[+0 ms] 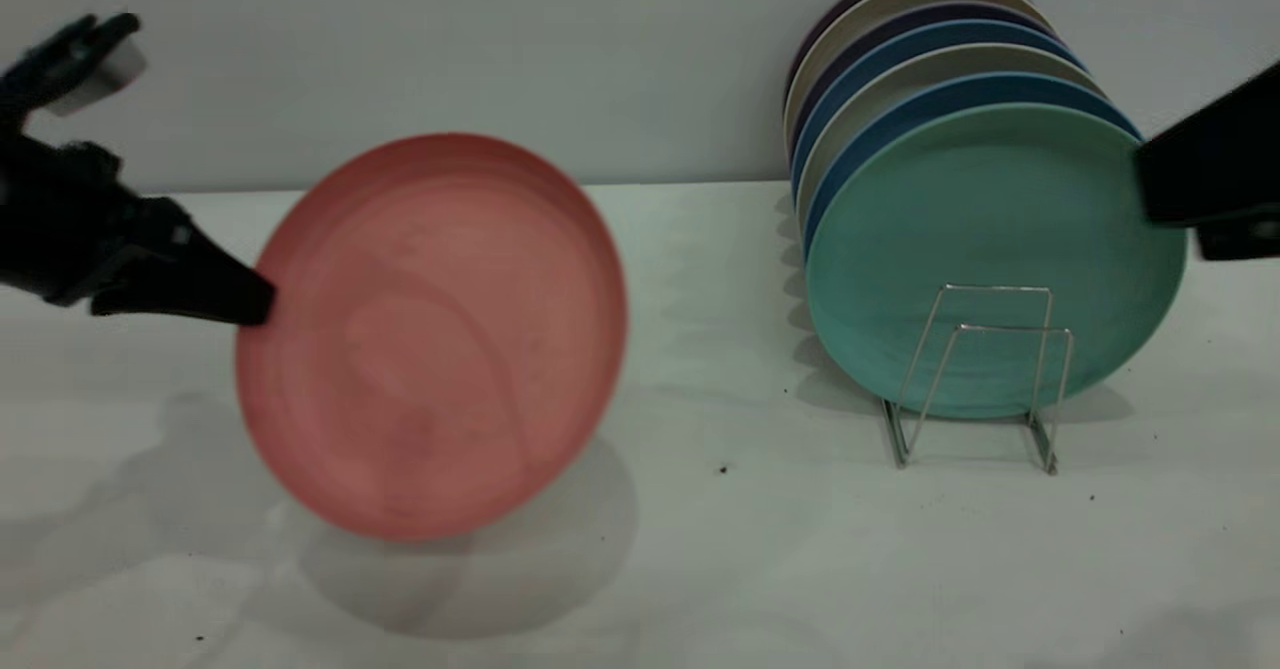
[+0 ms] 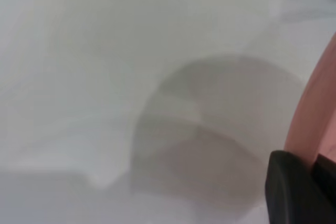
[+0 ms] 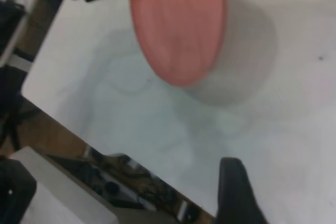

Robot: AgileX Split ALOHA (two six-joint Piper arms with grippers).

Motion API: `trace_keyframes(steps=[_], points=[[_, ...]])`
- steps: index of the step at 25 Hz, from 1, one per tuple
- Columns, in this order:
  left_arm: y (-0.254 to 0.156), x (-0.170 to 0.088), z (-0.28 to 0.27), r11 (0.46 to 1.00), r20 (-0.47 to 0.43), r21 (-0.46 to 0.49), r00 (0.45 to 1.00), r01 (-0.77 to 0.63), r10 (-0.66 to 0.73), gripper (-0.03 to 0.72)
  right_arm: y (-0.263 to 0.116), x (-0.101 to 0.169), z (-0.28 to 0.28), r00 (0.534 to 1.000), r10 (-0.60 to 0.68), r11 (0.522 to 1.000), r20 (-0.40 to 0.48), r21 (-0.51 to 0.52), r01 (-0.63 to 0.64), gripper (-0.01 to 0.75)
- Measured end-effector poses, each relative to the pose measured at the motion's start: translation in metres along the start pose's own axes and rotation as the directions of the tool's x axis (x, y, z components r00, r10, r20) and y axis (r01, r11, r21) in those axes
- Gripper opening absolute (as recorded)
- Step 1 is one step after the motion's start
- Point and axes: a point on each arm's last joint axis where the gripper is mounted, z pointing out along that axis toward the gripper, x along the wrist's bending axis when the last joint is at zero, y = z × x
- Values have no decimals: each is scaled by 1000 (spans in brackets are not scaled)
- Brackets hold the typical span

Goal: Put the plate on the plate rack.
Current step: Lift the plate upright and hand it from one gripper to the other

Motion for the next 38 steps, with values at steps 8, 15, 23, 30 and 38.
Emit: trace_keyframes(steps=[8,15,23,30,38], points=[[8,-31,20,1000,68,-4,998,-18,18,21,0,-33,39,998,26,1000,-50,0,-26,482],[9,-55,35,998,87,19,995,-55,54,21,-7,-48,87,997,7,999,-81,32,-5,482],[8,-75,46,996,121,47,991,-69,63,21,-14,-67,119,989,76,993,-130,103,-63,482],[8,-89,53,995,136,52,988,-82,74,21,-15,-65,122,977,97,992,-187,103,-78,482],[7,-116,67,997,187,31,980,-74,66,21,-15,-65,122,978,96,992,-186,101,-78,481]])
